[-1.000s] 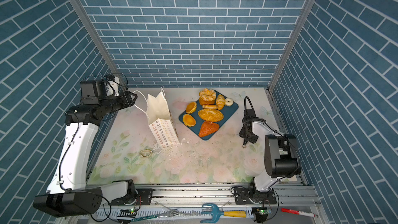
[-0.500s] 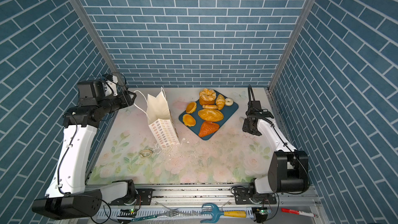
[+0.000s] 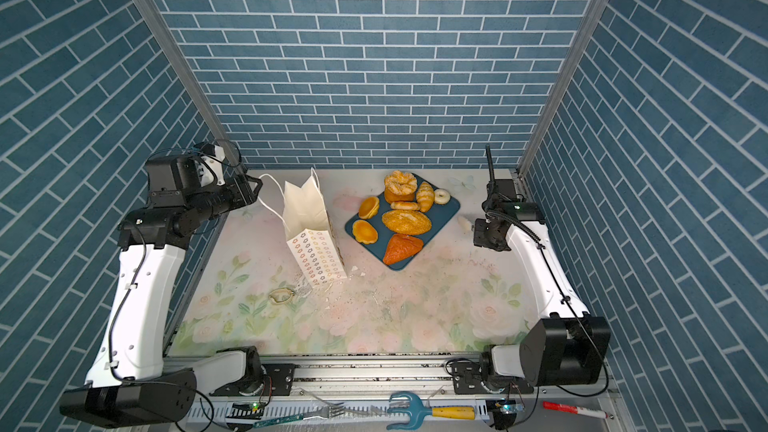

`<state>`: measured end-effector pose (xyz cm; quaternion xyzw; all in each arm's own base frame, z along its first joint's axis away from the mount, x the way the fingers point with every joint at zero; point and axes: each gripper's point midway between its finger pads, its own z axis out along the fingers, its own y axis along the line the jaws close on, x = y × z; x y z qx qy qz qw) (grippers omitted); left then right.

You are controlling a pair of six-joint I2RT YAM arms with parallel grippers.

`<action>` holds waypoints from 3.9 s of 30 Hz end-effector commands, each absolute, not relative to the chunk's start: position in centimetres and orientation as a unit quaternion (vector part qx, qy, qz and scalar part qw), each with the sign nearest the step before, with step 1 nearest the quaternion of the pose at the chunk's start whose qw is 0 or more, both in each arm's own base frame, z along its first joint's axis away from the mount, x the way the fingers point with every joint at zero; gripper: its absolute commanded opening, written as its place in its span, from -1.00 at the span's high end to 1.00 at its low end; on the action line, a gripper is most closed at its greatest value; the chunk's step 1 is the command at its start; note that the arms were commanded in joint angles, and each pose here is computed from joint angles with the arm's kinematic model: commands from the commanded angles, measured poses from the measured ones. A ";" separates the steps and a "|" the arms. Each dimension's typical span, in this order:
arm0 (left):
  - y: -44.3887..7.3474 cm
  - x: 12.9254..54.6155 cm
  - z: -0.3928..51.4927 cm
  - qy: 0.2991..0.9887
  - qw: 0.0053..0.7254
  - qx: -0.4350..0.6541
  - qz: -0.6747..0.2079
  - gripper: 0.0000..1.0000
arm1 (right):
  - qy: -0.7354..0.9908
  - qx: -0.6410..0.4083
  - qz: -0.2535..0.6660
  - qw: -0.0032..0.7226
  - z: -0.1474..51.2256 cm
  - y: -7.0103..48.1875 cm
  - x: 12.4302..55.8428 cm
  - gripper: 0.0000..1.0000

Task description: Place the fake bread into the paper bag

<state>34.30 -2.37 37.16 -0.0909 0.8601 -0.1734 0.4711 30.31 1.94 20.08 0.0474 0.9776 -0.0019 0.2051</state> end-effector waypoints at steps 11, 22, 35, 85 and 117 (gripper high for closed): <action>-2.5 33.8 36.4 0.862 0.464 -0.098 -0.179 -0.22 | 0.960 -0.107 0.082 0.244 28.8 9.1 26.0 0.04; -2.1 33.1 35.9 0.868 0.459 -0.096 -0.160 -0.24 | 0.951 -0.176 0.113 0.227 28.2 15.8 27.4 0.07; -2.0 32.8 36.0 0.871 0.454 -0.101 -0.158 -0.25 | 0.941 -0.248 0.120 0.197 25.2 21.0 30.3 0.12; -1.9 33.1 36.3 0.875 0.448 -0.101 -0.154 -0.26 | 0.901 -0.392 0.135 0.126 15.9 31.2 32.8 0.12; -2.9 33.1 36.8 0.865 0.459 -0.099 -0.178 -0.28 | 0.893 -0.290 0.081 0.335 29.4 24.3 31.9 0.50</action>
